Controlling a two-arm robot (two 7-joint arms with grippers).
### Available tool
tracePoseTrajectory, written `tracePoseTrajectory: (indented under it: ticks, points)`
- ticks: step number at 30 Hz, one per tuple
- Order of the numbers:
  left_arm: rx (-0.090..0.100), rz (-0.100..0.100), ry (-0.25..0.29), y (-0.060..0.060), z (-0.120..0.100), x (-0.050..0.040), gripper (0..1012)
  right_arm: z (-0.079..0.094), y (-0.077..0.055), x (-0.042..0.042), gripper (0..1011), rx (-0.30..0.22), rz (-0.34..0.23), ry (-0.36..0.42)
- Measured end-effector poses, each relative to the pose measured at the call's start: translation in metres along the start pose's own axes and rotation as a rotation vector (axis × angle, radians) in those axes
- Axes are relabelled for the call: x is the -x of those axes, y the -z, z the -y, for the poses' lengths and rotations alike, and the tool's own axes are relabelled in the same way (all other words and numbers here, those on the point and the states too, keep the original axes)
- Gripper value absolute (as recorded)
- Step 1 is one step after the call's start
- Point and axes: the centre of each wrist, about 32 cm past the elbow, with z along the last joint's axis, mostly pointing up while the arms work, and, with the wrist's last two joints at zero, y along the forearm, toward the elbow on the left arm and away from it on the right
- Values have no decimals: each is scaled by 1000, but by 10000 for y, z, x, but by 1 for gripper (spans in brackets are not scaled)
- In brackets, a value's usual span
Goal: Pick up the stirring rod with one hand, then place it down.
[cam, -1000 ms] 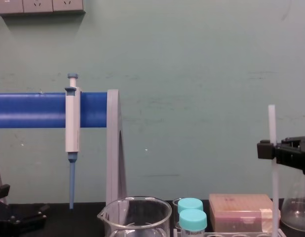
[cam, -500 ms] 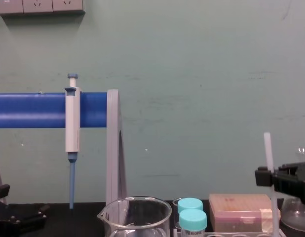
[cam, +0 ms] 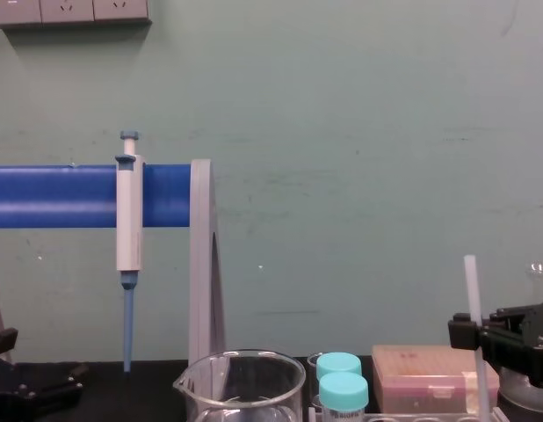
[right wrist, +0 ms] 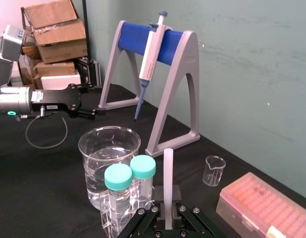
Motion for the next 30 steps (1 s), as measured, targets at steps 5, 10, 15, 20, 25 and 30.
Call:
tracePoseTrajectory:
  ticks: [5,10,15,20,25,30]
  points:
    - [0,0,0,0,0,0,1000,-21,24,1,70,-21,19,0]
    - [0,0,0,0,0,0,1000,-38,44,-10,70,-18,24,3]
    - [0,0,0,0,0,0,1000,-48,63,-22,70,-12,24,6]
    - [0,0,0,0,0,0,1000,-64,75,-32,70,-5,19,7]
    - [0,0,0,0,0,0,1000,-78,84,-31,70,-2,12,4]
    - [0,0,0,0,0,0,1000,-85,92,-30,70,1,6,1]
